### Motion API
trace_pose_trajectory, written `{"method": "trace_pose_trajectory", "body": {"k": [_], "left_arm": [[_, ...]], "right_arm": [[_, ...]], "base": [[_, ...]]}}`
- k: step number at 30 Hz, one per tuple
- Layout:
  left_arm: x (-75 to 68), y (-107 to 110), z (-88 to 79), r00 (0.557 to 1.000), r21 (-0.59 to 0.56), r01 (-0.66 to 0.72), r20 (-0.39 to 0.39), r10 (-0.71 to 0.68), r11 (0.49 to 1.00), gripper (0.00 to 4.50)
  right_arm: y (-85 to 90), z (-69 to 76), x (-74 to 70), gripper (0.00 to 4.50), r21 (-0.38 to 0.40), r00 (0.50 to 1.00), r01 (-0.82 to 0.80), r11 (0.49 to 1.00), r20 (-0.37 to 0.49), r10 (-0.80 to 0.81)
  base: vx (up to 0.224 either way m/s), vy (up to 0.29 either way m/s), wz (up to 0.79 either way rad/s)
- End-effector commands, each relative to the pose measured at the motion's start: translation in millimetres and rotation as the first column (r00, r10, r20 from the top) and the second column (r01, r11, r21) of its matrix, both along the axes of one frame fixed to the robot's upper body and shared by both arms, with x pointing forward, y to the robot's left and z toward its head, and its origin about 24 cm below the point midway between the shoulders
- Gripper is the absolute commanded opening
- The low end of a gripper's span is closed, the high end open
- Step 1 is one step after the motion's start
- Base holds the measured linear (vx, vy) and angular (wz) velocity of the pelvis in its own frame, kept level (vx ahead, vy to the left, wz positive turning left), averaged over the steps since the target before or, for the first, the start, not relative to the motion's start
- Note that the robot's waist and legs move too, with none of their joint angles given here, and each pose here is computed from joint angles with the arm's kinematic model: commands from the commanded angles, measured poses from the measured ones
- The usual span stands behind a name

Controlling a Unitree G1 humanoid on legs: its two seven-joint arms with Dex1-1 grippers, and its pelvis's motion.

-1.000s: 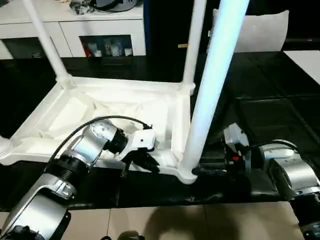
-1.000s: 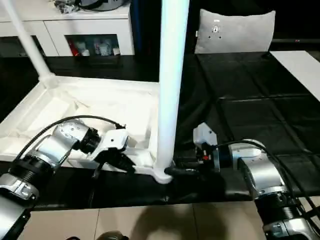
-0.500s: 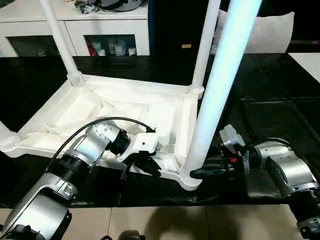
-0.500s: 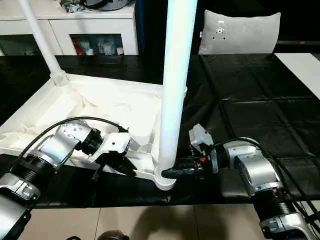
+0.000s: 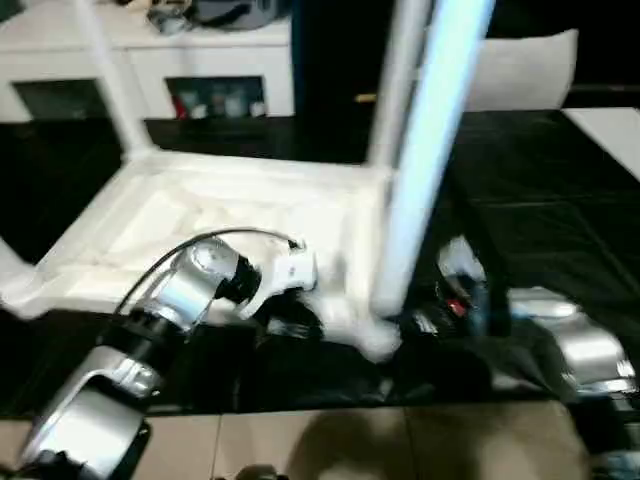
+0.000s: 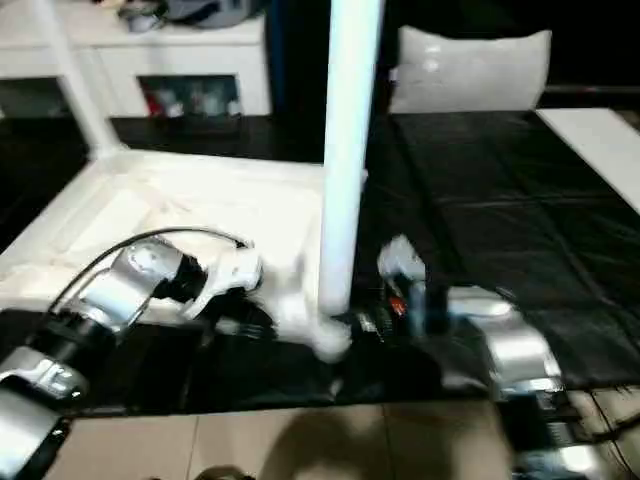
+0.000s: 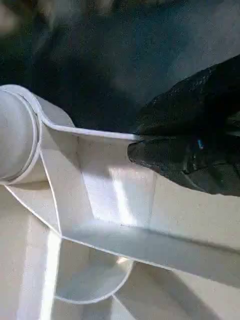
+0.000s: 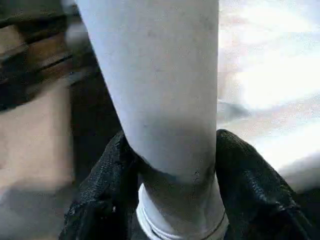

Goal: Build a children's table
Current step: Rotate leg to tighten

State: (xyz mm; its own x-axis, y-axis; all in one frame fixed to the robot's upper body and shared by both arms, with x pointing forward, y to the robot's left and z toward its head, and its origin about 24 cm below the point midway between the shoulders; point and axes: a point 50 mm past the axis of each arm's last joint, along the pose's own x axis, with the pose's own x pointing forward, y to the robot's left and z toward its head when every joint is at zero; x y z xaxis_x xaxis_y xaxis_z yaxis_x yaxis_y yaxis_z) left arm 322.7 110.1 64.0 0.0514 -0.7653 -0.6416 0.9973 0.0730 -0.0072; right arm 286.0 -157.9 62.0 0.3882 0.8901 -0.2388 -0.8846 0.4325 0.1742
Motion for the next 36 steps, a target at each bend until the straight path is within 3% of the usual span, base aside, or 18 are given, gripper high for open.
{"method": "trace_pose_trajectory", "body": {"k": [1,4,5,8,11,13,14,15,17,21,25,28,30,32,36], "left_arm": [[0.6,-41,16.7,0.999,-0.142,0.028,0.042,-0.022,0.989,0.00],[5.3,-57,18.3,0.994,-0.180,-0.096,0.037,0.104,0.979,0.00],[10.5,-65,19.3,0.979,-0.204,-0.183,0.056,0.198,0.962,0.00],[15.0,-71,20.6,0.959,-0.225,-0.248,0.078,0.271,0.942,0.00],[22.2,-83,24.8,0.902,-0.272,-0.365,0.135,0.411,0.890,0.00],[21.1,-87,24.7,0.898,-0.278,-0.366,0.145,0.416,0.888,0.00],[20.3,-88,24.2,0.900,-0.277,-0.362,0.146,0.412,0.890,0.00],[19.7,-88,23.8,0.901,-0.275,-0.360,0.146,0.409,0.892,0.00],[18.8,-86,22.1,0.904,-0.260,-0.353,0.154,0.400,0.899,0.00],[19.0,-80,19.1,0.905,-0.245,-0.351,0.160,0.395,0.904,0.00],[16.2,-75,16.4,0.919,-0.238,-0.324,0.151,0.365,0.915,0.00],[14.7,-66,14.1,0.931,-0.229,-0.295,0.149,0.333,0.928,0.00],[14.6,-63,13.2,0.934,-0.224,-0.287,0.149,0.324,0.931,0.00],[12.7,-55,11.0,0.950,-0.205,-0.243,0.147,0.275,0.948,0.00],[8.5,-42,7.1,0.977,-0.155,-0.152,0.127,0.172,0.976,0.00]], "right_arm": [[24.4,-3.9,4.5,1.92,0.008,0.999,0.028,1.000,-0.018,-0.028],[35.8,-7.2,16.9,1.91,-0.012,0.979,0.206,0.979,-0.004,-0.206],[41.3,-8.3,27.5,1.91,-0.008,0.936,0.352,0.936,0.005,-0.352],[45.0,-9.8,34.0,1.91,-0.010,0.894,0.448,0.894,0.007,-0.448],[54.7,-12.4,41.0,1.91,0.014,0.826,0.563,0.826,-0.003,-0.563],[56.6,-9.0,43.5,1.91,0.050,0.808,0.589,0.807,0.012,-0.590],[57.1,-7.5,44.2,2.47,0.060,0.805,0.591,0.804,0.023,-0.593],[57.4,-6.8,44.4,2.61,0.065,0.804,0.592,0.803,0.029,-0.594],[57.7,-4.8,44.9,2.61,0.082,0.794,0.604,0.793,0.030,-0.608],[51.0,-2.3,44.3,3.06,0.100,0.786,0.609,0.787,0.056,-0.615],[43.6,0.8,42.0,3.45,0.129,0.797,0.586,0.800,0.085,-0.597],[35.7,2.5,34.6,3.57,0.115,0.865,0.474,0.873,0.122,-0.486],[31.6,3.1,31.9,3.89,0.104,0.884,0.437,0.893,0.135,-0.448],[17.6,6.4,27.8,4.01,0.090,0.914,0.366,0.926,0.152,-0.376],[-3.6,8.2,19.0,4.39,-0.045,0.960,0.186,0.981,0.222,-0.172]], "base": [[0.000,0.000,0.00],[0.000,0.000,0.00],[0.000,0.000,0.00],[0.000,0.000,0.00],[0.000,0.000,0.00],[0.000,0.000,0.00],[0.000,0.000,0.00],[0.000,0.000,0.00],[0.000,0.000,0.00],[0.000,0.000,0.00],[0.000,0.000,0.00],[0.000,0.000,0.00],[0.000,0.000,0.00],[0.000,0.000,0.00],[0.000,0.000,0.00]]}}
